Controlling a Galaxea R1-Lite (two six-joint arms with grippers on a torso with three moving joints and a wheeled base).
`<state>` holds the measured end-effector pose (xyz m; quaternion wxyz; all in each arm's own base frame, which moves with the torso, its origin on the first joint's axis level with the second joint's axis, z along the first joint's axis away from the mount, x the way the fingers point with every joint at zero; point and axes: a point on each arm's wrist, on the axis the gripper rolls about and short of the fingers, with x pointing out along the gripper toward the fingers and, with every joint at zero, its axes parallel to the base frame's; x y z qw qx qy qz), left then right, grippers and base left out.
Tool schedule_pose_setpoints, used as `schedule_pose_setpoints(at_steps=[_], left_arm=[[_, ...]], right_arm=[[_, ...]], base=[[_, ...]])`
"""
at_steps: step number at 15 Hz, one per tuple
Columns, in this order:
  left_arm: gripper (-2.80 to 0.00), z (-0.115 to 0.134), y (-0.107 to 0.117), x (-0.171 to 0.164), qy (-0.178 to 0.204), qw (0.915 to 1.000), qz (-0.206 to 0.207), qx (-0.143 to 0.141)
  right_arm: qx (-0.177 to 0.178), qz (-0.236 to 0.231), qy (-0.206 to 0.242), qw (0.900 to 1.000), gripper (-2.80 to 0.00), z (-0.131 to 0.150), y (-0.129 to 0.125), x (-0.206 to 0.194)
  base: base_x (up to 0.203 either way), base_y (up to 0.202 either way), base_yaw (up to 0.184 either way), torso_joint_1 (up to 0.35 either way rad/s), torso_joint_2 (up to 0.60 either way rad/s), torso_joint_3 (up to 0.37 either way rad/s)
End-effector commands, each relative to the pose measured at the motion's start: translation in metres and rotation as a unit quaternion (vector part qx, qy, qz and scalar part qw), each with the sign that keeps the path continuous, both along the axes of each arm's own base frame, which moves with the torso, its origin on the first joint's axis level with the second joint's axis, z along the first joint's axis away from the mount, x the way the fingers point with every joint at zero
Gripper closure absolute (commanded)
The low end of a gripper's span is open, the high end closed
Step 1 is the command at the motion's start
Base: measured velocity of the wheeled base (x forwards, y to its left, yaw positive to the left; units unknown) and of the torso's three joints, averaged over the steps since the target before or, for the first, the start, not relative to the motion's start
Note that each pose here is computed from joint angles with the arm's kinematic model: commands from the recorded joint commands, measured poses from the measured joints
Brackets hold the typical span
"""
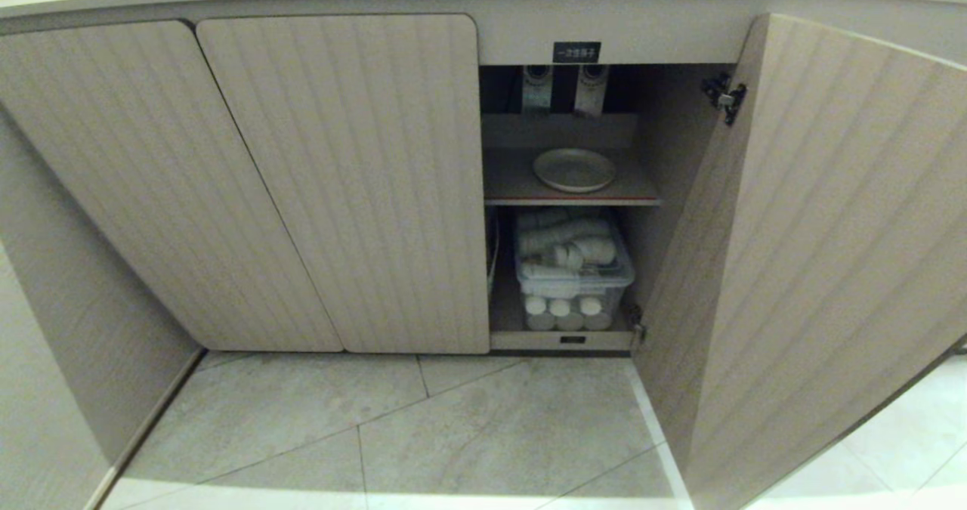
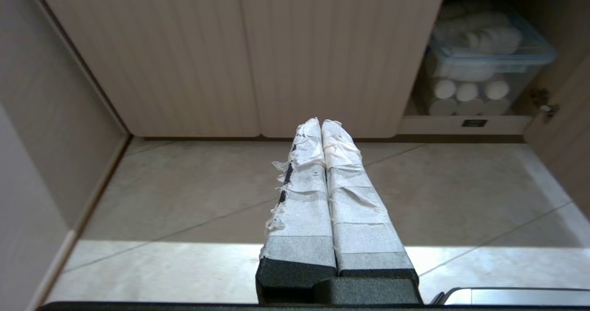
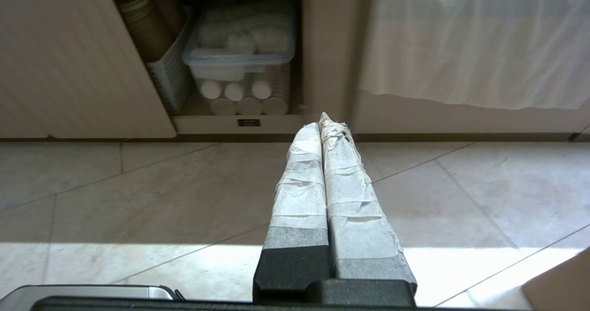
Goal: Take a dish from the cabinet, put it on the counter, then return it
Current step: Take the plate from the cabinet
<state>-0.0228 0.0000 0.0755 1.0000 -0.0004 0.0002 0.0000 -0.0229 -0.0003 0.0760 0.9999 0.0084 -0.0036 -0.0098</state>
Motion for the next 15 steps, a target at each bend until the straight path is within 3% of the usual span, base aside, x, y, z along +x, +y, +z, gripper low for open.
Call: schedule_pose_setpoints(at_steps=[1, 9, 15], left_arm=[[0.00, 0.0000, 0.0000, 0.0000, 0.000, 1.0000, 0.000, 0.000], [0.00, 0.0000, 0.0000, 0.0000, 0.000, 1.0000, 0.000, 0.000], [0.00, 0.0000, 0.0000, 0.0000, 0.000, 1.0000, 0.000, 0.000]], right_arm=[[0.000, 0.000, 0.000, 1.000, 0.00, 0.0001, 0.0000, 0.0001], [0.000, 0.000, 0.000, 1.000, 0.00, 0.0001, 0.0000, 0.0001], [0.000, 0.000, 0.000, 1.000, 0.00, 0.0001, 0.0000, 0.0001]], base=[[0.000, 0.197, -0.001, 0.004, 0.01, 0.006], [0.000, 0.182, -0.002, 0.003, 0.00, 0.002], [0.000, 0.012, 0.001, 0.001, 0.00, 0.000]])
